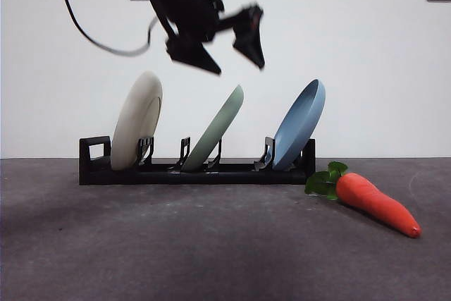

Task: Take the green plate from the plate rack,put the plate on the table,take the carrot from the table,put the carrot in the plate

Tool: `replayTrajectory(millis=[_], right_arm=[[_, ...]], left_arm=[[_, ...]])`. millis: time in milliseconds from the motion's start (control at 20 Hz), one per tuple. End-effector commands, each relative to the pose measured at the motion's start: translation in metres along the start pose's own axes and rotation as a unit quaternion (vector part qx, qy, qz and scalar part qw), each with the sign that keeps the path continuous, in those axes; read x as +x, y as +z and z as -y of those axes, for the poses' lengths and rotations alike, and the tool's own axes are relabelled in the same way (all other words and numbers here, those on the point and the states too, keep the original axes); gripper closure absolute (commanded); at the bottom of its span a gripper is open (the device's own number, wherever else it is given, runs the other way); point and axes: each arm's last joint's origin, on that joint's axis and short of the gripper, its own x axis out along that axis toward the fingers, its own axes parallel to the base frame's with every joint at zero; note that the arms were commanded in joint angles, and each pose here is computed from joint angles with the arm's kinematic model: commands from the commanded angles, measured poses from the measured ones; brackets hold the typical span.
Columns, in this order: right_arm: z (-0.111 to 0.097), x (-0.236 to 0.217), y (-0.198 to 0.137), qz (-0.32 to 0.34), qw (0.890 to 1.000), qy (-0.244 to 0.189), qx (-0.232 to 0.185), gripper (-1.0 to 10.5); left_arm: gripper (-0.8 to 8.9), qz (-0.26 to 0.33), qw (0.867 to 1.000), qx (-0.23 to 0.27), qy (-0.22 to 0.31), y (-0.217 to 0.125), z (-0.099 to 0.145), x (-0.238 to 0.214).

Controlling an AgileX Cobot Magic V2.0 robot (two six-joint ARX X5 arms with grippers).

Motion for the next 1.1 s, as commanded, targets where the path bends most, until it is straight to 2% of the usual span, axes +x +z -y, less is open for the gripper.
replayTrajectory(millis=[50,300,450,500,700,750,850,1000,1050,1100], right_arm=[[0.000,0.000,0.001,0.003,1.000,-0.001,0.000,2.9],[0.000,0.000,0.001,0.003,1.000,-0.001,0.000,2.9],[0.000,0.000,0.001,0.003,1.000,-0.001,0.001,2.9],[0.000,0.000,0.001,0.003,1.000,-0.001,0.001,2.9],[0.000,0.000,0.001,0.003,1.000,0.000,0.003,2.9],[0.000,0.000,0.001,0.003,1.000,0.000,0.003,2.9],[0.000,0.000,0.001,0.003,1.000,0.000,0.003,2.9],[0.000,0.000,0.001,0.003,1.000,0.000,0.004,2.9],[0.000,0.000,0.001,0.003,1.000,0.000,0.004,2.9],[0.000,0.000,0.001,0.003,1.000,0.001,0.004,2.9]], left_arm=[[1.55,-0.007,1.000,0.005,0.002,-0.013,-0.004,0.021],[1.76,-0.033,0.999,0.002,0.028,-0.033,-0.008,0.045],[4.90,-0.032,0.999,0.002,0.041,-0.033,-0.010,0.046],[5.37,-0.030,0.999,0.001,0.041,-0.032,-0.010,0.046],[5.59,-0.036,0.998,-0.001,0.042,-0.034,-0.013,0.046],[6.39,-0.037,0.998,-0.001,0.042,-0.034,-0.012,0.046],[7.34,-0.038,0.999,-0.002,0.035,-0.035,-0.012,0.046],[7.74,-0.048,0.999,-0.005,0.025,-0.037,-0.011,0.045],[8.28,-0.051,0.998,-0.006,0.024,-0.037,-0.011,0.045],[8.22,-0.053,0.998,-0.006,0.023,-0.038,-0.011,0.045]])
